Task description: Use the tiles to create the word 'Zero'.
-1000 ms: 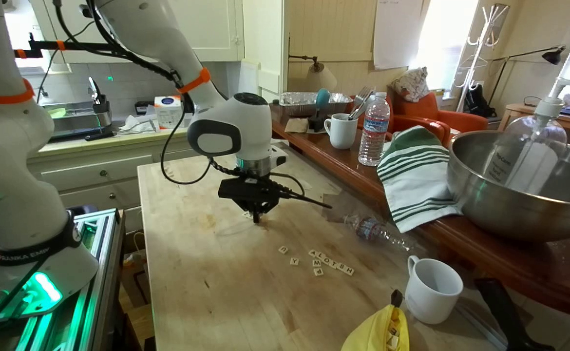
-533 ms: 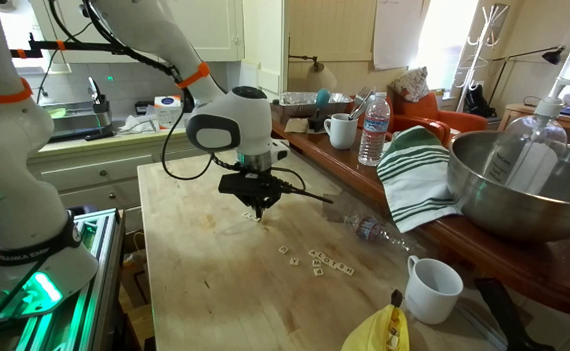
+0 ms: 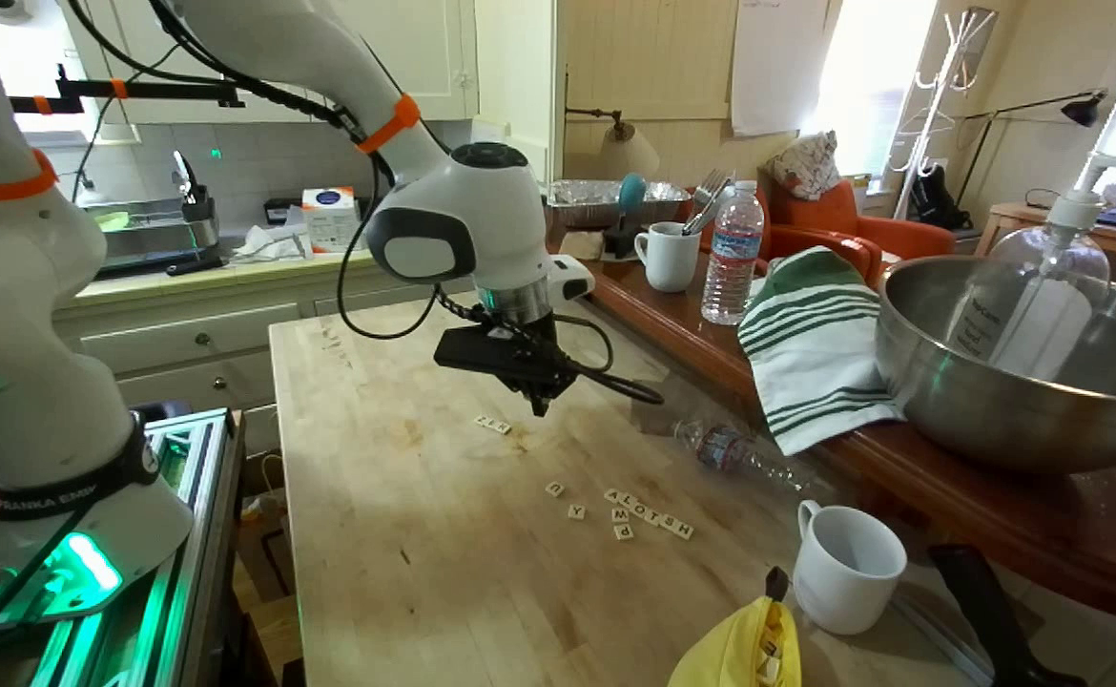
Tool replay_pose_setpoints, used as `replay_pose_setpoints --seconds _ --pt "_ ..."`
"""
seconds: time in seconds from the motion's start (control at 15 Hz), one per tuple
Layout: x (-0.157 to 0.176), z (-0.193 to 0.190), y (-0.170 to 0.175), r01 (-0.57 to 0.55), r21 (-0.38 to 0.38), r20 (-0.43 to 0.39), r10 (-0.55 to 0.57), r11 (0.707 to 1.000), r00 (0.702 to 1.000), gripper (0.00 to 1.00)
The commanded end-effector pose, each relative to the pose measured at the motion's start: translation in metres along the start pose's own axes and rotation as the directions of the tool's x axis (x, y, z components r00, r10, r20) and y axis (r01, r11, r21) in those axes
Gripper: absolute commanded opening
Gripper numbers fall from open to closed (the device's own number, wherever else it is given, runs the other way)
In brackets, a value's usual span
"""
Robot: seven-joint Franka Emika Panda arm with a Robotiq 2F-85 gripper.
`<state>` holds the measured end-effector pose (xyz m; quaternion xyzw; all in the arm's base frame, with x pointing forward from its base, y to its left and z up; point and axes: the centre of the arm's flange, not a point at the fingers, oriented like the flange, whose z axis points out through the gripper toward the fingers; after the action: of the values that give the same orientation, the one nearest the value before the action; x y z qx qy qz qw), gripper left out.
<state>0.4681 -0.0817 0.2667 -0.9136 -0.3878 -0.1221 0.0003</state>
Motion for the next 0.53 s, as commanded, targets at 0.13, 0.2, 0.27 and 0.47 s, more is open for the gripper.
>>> replay_pose_setpoints --seconds 0.13,0.2,0.27,0.47 --pt "-0.011 -0.013 0.050 -0.269 -0.121 -0.058 0.264 0.955 0.963 0.00" --pt "-0.012 -0.012 0.060 -0.319 -0.137 -0.065 0.313 0.938 0.948 0.00" --pt "-0.013 -0.012 0.068 -0.364 -0.156 -0.077 0.356 0.918 0.931 0.00" --pt "-0.016 -0.005 0.093 -0.472 -0.201 -0.106 0.460 0.858 0.881 0.00"
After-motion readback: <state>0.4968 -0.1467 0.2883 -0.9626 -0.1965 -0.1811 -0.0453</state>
